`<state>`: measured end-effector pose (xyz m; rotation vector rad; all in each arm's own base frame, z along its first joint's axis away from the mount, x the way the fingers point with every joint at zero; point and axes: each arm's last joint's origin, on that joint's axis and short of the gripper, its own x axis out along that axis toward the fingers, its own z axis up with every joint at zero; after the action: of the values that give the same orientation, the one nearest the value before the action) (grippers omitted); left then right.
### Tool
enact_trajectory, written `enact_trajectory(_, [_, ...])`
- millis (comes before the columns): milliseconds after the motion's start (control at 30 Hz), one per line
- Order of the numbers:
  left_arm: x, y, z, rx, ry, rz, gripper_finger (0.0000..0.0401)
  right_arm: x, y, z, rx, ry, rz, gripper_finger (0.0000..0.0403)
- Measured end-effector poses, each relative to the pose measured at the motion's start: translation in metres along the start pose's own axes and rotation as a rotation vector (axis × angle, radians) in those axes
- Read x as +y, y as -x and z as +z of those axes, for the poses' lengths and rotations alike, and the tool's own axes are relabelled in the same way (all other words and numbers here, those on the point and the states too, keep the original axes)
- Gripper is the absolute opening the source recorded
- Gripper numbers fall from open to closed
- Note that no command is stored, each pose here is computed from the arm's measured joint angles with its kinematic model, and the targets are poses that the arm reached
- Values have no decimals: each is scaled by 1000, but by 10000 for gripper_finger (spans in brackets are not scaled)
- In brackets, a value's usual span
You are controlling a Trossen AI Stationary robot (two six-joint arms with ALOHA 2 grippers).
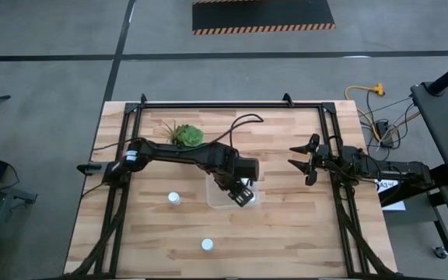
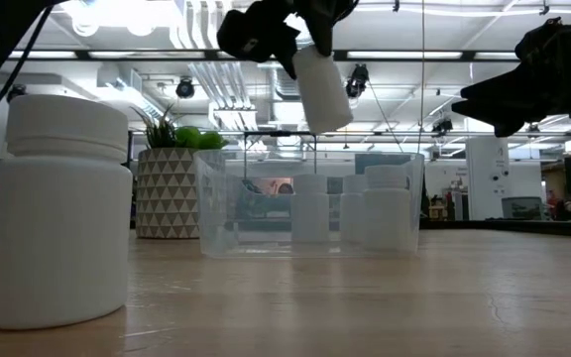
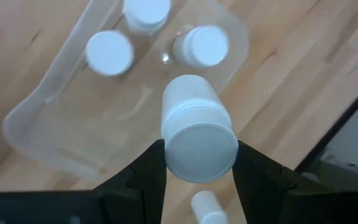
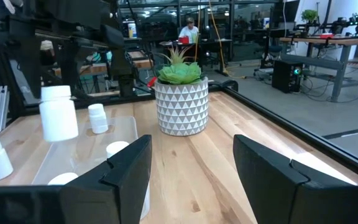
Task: Pick and place pill bottles into a basket
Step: Put the white pill bottle into the transparent bin
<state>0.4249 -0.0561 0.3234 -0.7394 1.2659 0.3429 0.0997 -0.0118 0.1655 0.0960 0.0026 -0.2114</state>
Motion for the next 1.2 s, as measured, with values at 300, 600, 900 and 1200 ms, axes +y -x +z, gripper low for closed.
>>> enact_trajectory(300, [-5, 1, 8, -42, 12, -88, 140, 0, 0, 0, 0, 0, 0, 215])
enact_trajectory(600, [-1, 1, 6, -21, 13, -50, 140, 0, 0, 0, 0, 0, 0, 215])
enact_trajectory(900, [7, -9, 4, 0, 11, 36, 140, 0, 0, 0, 0, 0, 0, 215])
enact_trajectory(1200, [13, -33, 3, 34, 17, 63, 140, 0, 0, 0, 0, 0, 0, 215])
